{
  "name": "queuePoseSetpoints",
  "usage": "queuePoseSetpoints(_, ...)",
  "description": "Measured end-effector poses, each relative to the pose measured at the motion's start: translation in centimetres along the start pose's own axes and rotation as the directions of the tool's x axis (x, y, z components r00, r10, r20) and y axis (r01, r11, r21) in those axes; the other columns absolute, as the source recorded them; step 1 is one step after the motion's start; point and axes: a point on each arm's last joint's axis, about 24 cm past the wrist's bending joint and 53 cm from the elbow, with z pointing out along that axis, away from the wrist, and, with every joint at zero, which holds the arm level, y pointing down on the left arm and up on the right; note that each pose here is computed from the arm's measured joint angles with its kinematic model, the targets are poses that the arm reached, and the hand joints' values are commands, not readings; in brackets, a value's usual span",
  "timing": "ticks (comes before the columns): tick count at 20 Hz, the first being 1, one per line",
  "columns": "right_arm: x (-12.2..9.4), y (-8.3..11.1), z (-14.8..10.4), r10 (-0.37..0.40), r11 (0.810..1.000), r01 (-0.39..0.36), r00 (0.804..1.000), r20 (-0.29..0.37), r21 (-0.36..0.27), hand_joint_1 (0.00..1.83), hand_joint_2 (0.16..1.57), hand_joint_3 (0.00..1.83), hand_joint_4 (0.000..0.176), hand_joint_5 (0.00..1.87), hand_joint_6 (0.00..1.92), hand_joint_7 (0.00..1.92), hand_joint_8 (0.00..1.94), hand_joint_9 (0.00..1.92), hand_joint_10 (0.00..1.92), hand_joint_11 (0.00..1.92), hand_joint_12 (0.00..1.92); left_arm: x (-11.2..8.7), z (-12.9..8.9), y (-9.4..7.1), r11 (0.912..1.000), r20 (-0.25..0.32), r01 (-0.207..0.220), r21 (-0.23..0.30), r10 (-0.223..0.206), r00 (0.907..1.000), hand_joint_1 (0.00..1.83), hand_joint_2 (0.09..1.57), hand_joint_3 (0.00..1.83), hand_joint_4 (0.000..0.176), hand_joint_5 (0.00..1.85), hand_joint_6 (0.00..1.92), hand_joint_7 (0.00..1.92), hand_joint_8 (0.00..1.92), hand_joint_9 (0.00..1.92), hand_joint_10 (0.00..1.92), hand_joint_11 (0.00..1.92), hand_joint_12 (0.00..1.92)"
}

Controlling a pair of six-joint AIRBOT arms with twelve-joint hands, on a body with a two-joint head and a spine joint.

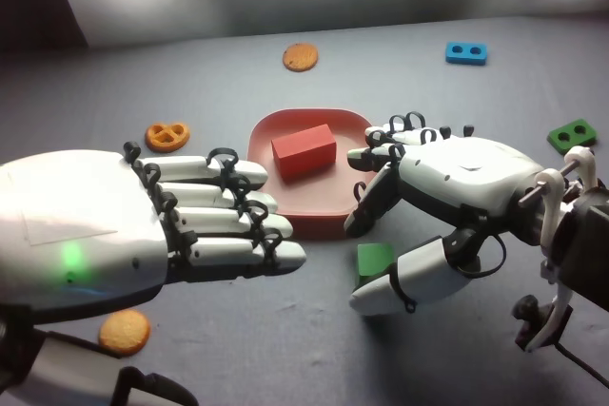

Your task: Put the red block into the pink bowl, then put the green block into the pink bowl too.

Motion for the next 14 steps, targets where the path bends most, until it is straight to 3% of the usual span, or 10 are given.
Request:
queuePoseSetpoints(1, -0.02, -0.03, 0.01, 0.0, 1.0, 0.0, 1.0, 0.0, 0.001, 0.81, 0.75, 0.01, 0.056, 0.95, 0.0, 0.22, 0.01, 0.0, 0.0, 0.0, 0.0, 0.01, 0.0, 0.0, 1.0, 0.0, -0.001, 0.0, 0.001, 1.0, 0.25, 1.12, 0.0, 0.0, 0.23, 0.0, 0.24, 0.0, 0.21, 0.0, 0.0, 0.28)
queuePoseSetpoints(2, -0.05, -0.05, 0.02, -0.001, 1.0, 0.001, 1.0, 0.001, 0.001, 0.81, 0.75, 0.01, 0.056, 0.95, 0.0, 0.22, 0.01, 0.0, 0.0, 0.0, 0.0, 0.0, 0.0, 0.01, 1.0, 0.0, 0.0, 0.0, 0.0, 1.0, 0.25, 1.12, 0.0, 0.0, 0.23, 0.0, 0.24, 0.0, 0.21, 0.0, 0.0, 0.28)
queuePoseSetpoints(3, -0.06, -0.04, 0.02, -0.001, 1.0, 0.001, 1.0, 0.001, 0.001, 0.83, 0.75, 0.01, 0.045, 0.96, 0.01, 0.25, 0.02, 0.0, 0.0, 0.0, 0.0, 0.0, 0.0, 0.01, 1.0, 0.0, 0.0, 0.0, 0.0, 1.0, 0.26, 1.13, 0.0, 0.0, 0.22, 0.0, 0.23, 0.0, 0.2, 0.0, 0.0, 0.24)
queuePoseSetpoints(4, -0.06, -0.05, 0.02, 0.0, 1.0, 0.0, 1.0, 0.001, 0.001, 0.81, 0.75, 0.01, 0.052, 0.95, 0.0, 0.29, 0.01, 0.0, 0.0, 0.0, 0.0, 0.01, 0.0, 0.01, 1.0, -0.001, -0.001, 0.0, 0.001, 1.0, 0.27, 1.11, 0.0, 0.0, 0.27, 0.0, 0.26, 0.0, 0.23, 0.0, 0.0, 0.37)
queuePoseSetpoints(10, -0.06, -0.04, 0.02, -0.001, 1.0, 0.001, 1.0, 0.001, 0.001, 0.82, 0.74, 0.0, 0.055, 0.97, 0.01, 0.22, 0.0, 0.0, 0.0, 0.0, 0.0, 0.01, 0.0, 0.02, 1.0, 0.0, -0.001, -0.001, 0.001, 1.0, 0.27, 1.1, 0.0, 0.0, 0.24, 0.01, 0.25, 0.01, 0.22, 0.01, 0.0, 0.29)
queuePoseSetpoints(11, -0.06, -0.04, 0.02, -0.001, 1.0, 0.001, 1.0, 0.001, 0.001, 0.85, 0.73, 0.0, 0.034, 0.99, 0.01, 0.22, 0.0, 0.0, 0.0, 0.0, 0.0, -0.03, -0.03, 0.09, 1.0, 0.0, -0.001, -0.001, 0.001, 1.0, 0.27, 1.11, 0.0, 0.0, 0.22, 0.0, 0.22, 0.01, 0.18, 0.01, 0.0, 0.2)
queuePoseSetpoints(12, -0.06, -0.04, 0.02, -0.001, 1.0, 0.001, 1.0, 0.001, 0.001, 0.85, 0.73, 0.0, 0.034, 0.99, 0.01, 0.22, 0.0, 0.0, 0.0, 0.0, 0.0, -0.03, -0.03, 0.1, 1.0, 0.0, -0.001, -0.002, 0.001, 1.0, 0.27, 1.11, 0.0, 0.0, 0.22, 0.0, 0.22, 0.01, 0.18, 0.01, 0.0, 0.2)
queuePoseSetpoints(13, -0.06, -0.04, 0.02, -0.001, 1.0, 0.001, 1.0, 0.001, 0.001, 1.07, 0.91, 0.01, 0.148, 1.32, 0.2, 0.3, 0.01, 0.04, 0.01, 0.0, 0.0, -0.06, -0.04, 0.16, 1.0, 0.001, 0.0, -0.003, 0.0, 1.0, 0.27, 1.1, 0.0, 0.0, 0.25, 0.0, 0.24, 0.0, 0.21, 0.0, 0.0, 0.28)
queuePoseSetpoints(14, -0.07, -0.04, 0.02, 0.0, 1.0, 0.0, 1.0, 0.002, 0.001, 1.13, 0.95, 0.0, 0.159, 1.45, 0.14, 0.31, 0.0, 0.06, 0.0, 0.0, 0.0, -0.15, -0.04, 0.16, 1.0, 0.002, 0.0, -0.003, 0.0, 1.0, 0.27, 1.1, 0.0, 0.0, 0.25, 0.0, 0.25, 0.0, 0.21, 0.0, 0.0, 0.25)
